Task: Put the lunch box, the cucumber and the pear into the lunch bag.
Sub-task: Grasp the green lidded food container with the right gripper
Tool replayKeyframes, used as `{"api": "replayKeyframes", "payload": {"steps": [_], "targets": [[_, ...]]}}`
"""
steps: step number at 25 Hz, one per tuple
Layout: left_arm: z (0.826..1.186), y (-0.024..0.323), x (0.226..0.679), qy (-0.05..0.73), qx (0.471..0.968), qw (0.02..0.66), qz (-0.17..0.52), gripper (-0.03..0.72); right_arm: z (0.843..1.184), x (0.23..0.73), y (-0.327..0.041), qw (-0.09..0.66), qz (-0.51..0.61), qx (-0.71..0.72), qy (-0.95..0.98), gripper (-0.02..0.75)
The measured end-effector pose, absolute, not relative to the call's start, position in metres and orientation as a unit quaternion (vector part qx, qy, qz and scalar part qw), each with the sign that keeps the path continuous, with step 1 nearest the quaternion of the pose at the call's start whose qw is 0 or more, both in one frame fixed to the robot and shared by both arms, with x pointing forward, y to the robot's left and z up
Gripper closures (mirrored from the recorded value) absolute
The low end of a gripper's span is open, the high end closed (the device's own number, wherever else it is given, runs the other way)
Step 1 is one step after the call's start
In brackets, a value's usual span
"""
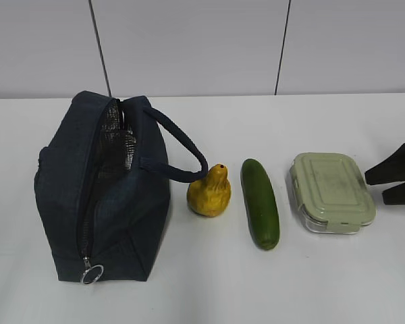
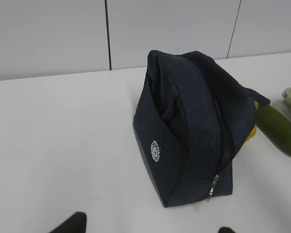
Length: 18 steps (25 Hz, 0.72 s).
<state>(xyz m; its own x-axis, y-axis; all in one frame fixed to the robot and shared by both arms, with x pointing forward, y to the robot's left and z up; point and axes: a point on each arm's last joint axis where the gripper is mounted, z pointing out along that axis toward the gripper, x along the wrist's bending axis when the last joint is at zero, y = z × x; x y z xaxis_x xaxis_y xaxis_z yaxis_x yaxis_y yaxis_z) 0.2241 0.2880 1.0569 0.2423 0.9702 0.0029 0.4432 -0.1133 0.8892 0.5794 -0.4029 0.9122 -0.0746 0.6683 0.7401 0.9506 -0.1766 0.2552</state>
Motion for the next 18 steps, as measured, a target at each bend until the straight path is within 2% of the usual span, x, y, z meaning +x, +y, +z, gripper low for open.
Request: {"api": "replayKeyframes", "payload": {"steps": [11, 18], "targets": [[1.057, 0.288, 0.224, 0.525, 0.673, 0.41, 0.322, 0.222, 0.908, 0.589, -0.403, 0.175, -0.404, -0.651, -0.618, 0.134], [1.057, 0.288, 0.224, 0.525, 0.673, 0.41, 0.322, 0.222, 0.919, 0.612, -0.383, 0.169, -0.366, -0.625, -0.669, 0.135]]}}
